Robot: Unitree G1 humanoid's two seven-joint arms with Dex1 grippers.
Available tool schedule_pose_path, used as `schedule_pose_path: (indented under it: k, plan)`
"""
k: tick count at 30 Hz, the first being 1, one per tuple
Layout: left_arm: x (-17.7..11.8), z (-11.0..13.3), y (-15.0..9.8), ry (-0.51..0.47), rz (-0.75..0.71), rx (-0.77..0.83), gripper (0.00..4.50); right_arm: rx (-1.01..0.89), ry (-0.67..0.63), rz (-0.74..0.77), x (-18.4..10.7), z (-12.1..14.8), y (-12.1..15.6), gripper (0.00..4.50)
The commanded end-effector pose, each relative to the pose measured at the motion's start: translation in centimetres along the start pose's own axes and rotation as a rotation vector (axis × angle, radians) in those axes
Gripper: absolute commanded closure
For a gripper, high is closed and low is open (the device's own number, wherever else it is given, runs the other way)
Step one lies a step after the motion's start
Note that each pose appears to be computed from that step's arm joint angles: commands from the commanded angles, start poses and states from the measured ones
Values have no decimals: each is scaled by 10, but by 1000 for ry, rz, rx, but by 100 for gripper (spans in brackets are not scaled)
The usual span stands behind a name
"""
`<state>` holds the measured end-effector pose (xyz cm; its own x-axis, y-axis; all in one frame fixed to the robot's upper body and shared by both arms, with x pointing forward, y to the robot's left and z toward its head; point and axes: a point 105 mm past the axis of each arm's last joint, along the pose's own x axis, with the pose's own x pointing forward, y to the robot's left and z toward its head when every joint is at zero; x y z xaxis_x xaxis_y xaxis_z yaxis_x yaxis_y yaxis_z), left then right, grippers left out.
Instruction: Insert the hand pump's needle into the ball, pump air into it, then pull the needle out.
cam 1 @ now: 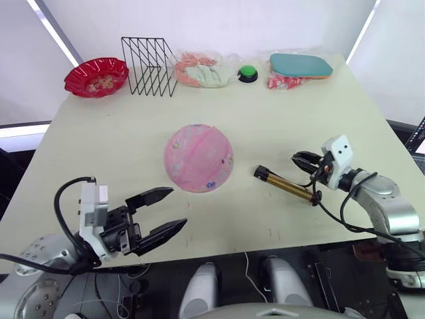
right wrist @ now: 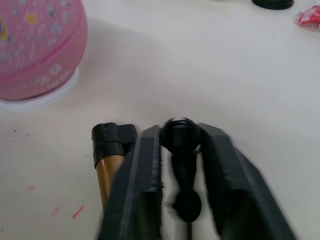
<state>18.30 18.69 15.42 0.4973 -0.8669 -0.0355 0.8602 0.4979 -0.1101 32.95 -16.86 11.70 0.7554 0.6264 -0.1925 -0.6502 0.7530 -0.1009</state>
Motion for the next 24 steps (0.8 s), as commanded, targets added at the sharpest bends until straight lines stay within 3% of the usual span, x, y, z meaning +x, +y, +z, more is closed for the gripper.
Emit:
schedule_pose_path:
  k: [1, 2, 3, 4, 9, 24]
  plan:
    - [-3, -3, 0, -3, 8, 18, 0, -5, -51, -11, -11, 13, -2, 159]
    - [-4, -5, 1, 0, 16, 13, 0, 1, -68, -14, -15, 17, -2, 101]
    - [-6, -7, 2, 2, 23, 9, 0, 1, -77, -19, -19, 20, -2, 78]
    - [-7, -9, 3, 4, 32, 6, 0, 2, -83, -21, -23, 23, -1, 16]
    - [-16, -25, 8, 13, 85, -32, 0, 14, -44, -37, -53, 22, 0, 16]
    - [-21, -41, 11, 35, 75, -48, 0, 26, 181, -69, -86, -28, -7, 16]
